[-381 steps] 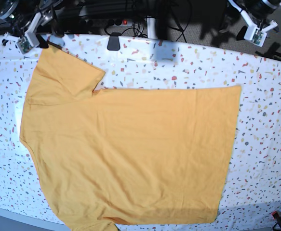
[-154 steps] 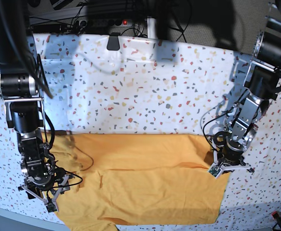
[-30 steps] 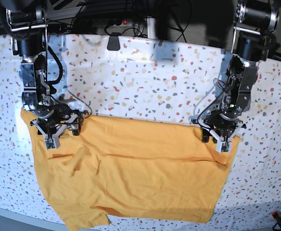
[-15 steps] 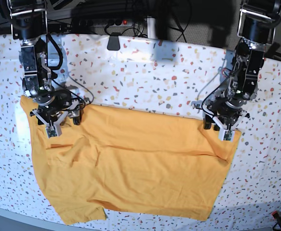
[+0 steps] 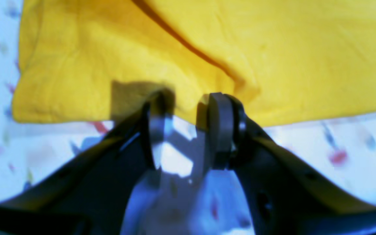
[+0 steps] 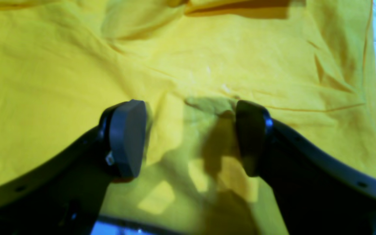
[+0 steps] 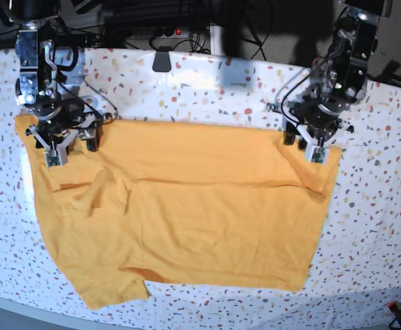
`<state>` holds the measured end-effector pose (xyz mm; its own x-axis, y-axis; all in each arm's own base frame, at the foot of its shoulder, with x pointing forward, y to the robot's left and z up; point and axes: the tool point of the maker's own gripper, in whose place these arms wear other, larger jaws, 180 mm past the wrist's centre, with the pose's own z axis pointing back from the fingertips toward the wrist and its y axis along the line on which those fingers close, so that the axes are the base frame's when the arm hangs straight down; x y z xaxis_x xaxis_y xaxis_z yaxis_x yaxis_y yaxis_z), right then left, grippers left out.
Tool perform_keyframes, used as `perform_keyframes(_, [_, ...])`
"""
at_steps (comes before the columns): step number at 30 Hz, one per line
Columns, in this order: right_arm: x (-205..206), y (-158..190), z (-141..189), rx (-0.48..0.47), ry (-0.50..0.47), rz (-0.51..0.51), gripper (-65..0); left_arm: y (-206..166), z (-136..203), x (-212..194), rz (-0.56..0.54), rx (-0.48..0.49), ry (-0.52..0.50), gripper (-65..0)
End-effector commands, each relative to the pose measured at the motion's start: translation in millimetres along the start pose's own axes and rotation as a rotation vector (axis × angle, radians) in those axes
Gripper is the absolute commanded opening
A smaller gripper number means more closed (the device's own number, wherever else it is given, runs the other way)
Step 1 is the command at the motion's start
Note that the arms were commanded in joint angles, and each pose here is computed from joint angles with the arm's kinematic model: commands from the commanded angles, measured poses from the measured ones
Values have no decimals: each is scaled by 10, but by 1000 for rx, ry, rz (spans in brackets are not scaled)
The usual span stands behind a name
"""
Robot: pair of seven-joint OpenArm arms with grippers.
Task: Fold the T-shirt properly
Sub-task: 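Pull the gripped shirt back toward the robot to flatten it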
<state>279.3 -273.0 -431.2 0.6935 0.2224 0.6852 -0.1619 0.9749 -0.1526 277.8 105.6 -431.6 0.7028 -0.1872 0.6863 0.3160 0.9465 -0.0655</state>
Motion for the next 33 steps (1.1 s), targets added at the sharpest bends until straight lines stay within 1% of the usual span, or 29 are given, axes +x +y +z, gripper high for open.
perform_keyframes(1, [-274, -130, 83, -30, 124, 69, -229, -34, 64, -69, -12, -7, 40, -433])
perform_keyframes(7, [-471, -230, 297, -38, 184, 141, -229, -264, 325, -200, -23, -45, 75, -433])
perform_keyframes(11, [-629, -215, 397, -33, 226, 148, -229, -347, 417, -348, -17, -59, 102, -433])
perform_keyframes(15, [-824, -117, 534, -11, 263, 160, -229, -403, 479, -497, -10, -69, 142, -433])
perform_keyframes(20, [-1032, 4, 717, 13, 307, 177, -229, -443, 530, -520, -9, -76, 146, -434])
perform_keyframes(26, [-1068, 37, 819, 5, 336, 186, -229, -478, 609, -449, -26, -81, 162, -434])
perform_keyframes(28, [-1044, 40, 824, 4, 335, 189, -229, -494, 642, -394, -34, -83, 154, -434])
perform_keyframes(30, [-1006, 48, 824, 4, 325, 191, -229, -510, 669, -305, -40, -86, 127, -434])
perform_keyframes(33, [-957, 46, 824, -3, 311, 190, -229, -528, 692, -99, -47, -88, 45, -434])
